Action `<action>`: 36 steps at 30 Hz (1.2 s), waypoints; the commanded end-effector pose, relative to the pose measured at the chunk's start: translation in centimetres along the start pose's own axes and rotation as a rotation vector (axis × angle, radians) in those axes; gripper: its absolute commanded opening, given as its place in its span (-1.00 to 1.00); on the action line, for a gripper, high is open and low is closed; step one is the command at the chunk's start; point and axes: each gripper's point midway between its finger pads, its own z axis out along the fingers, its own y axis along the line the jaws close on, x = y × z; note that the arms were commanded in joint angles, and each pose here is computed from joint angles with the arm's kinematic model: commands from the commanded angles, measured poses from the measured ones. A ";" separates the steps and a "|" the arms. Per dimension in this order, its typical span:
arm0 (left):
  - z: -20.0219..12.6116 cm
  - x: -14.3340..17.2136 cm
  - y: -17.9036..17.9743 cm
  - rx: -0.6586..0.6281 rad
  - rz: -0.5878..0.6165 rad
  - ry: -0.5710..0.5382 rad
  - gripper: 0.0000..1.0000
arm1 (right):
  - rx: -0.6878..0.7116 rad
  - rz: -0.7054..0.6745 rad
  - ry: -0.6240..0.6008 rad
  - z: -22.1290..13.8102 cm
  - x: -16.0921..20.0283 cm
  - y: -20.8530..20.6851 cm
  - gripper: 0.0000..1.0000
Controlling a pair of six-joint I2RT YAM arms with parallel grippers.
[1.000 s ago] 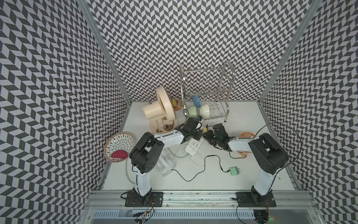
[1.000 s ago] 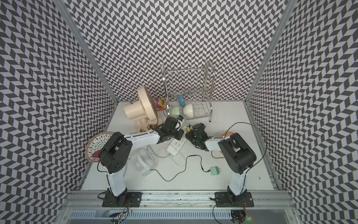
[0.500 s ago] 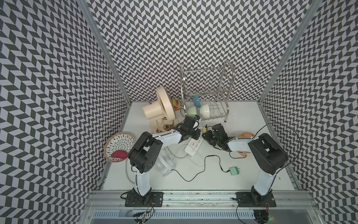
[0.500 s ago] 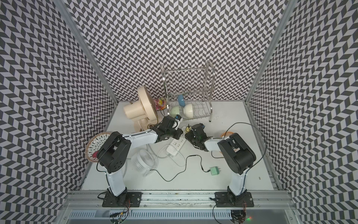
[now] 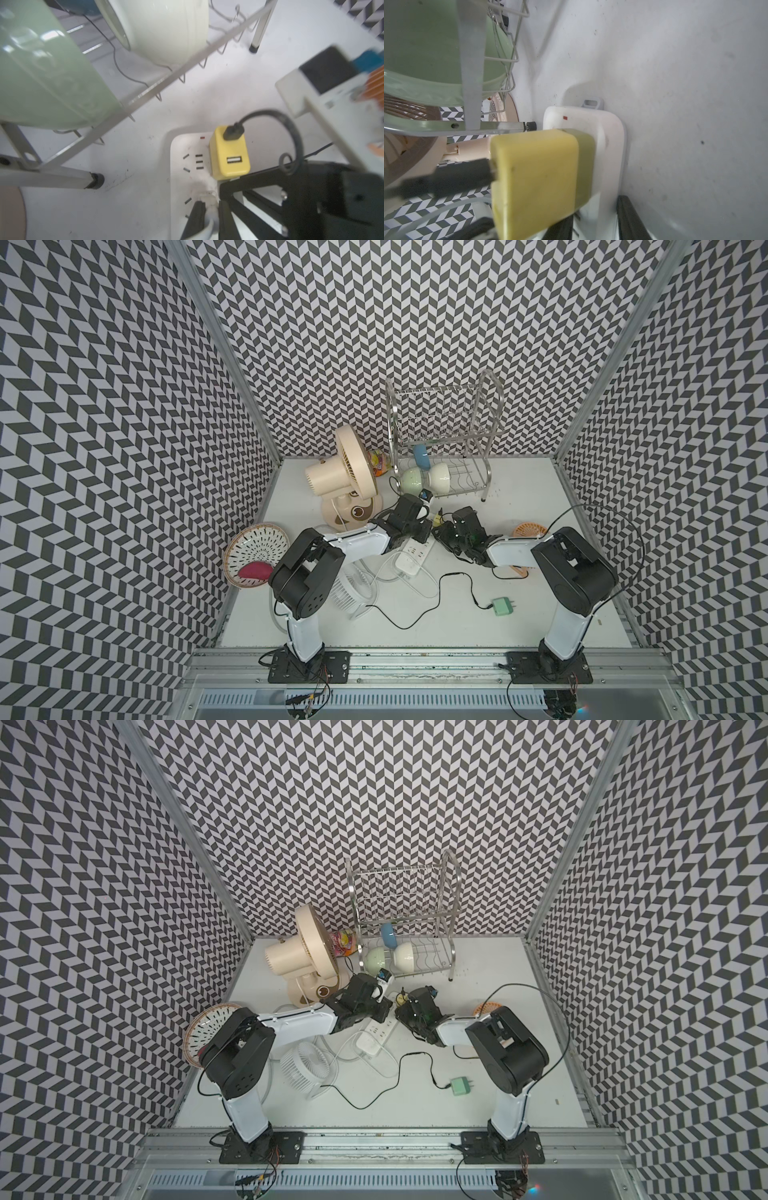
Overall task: Unplug the desk fan from the power strip
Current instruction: Remove the plug from the socket, then place the plug at the center of the board.
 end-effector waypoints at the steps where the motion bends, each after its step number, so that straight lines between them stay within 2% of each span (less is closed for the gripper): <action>1: -2.8 -7.2 -5.2 0.181 0.056 -0.212 -1.00 | 0.324 0.014 0.144 0.4 4.9 -10.0 -0.31; 3: -1.8 -6.1 -5.4 0.048 0.182 -0.156 -1.00 | 0.325 0.015 0.148 0.4 5.0 -10.1 -0.31; 5: -1.9 -6.0 -6.1 0.016 0.228 -0.153 -1.00 | 0.326 0.016 0.150 0.5 5.0 -10.1 -0.31; 8: -2.4 -6.4 -5.6 0.039 0.163 -0.175 -1.00 | 0.316 0.012 0.150 0.5 5.0 -9.8 -0.32; 12: -4.8 -7.5 -3.5 0.038 0.041 -0.232 -1.00 | 0.253 -0.017 0.106 -0.5 3.8 -7.7 -0.31; 16: -7.4 -6.9 -1.2 0.032 -0.076 -0.250 -1.00 | 0.124 -0.076 0.078 -1.6 2.7 -4.0 -0.20; 20: -8.9 -3.4 1.0 -0.003 -0.162 -0.189 -1.00 | 0.000 -0.141 0.052 -3.2 2.2 -0.7 0.05; 25: -9.3 1.7 4.1 -0.084 -0.261 -0.083 -1.00 | -0.084 -0.224 0.045 -5.1 2.1 1.9 0.22; 32: -8.2 7.0 7.1 -0.098 -0.410 0.008 -0.97 | -0.102 -0.340 0.070 -7.5 2.9 2.7 0.26; 36: -7.8 8.7 7.7 -0.087 -0.484 0.037 -0.79 | -0.097 -0.359 0.052 -8.7 2.7 2.7 0.26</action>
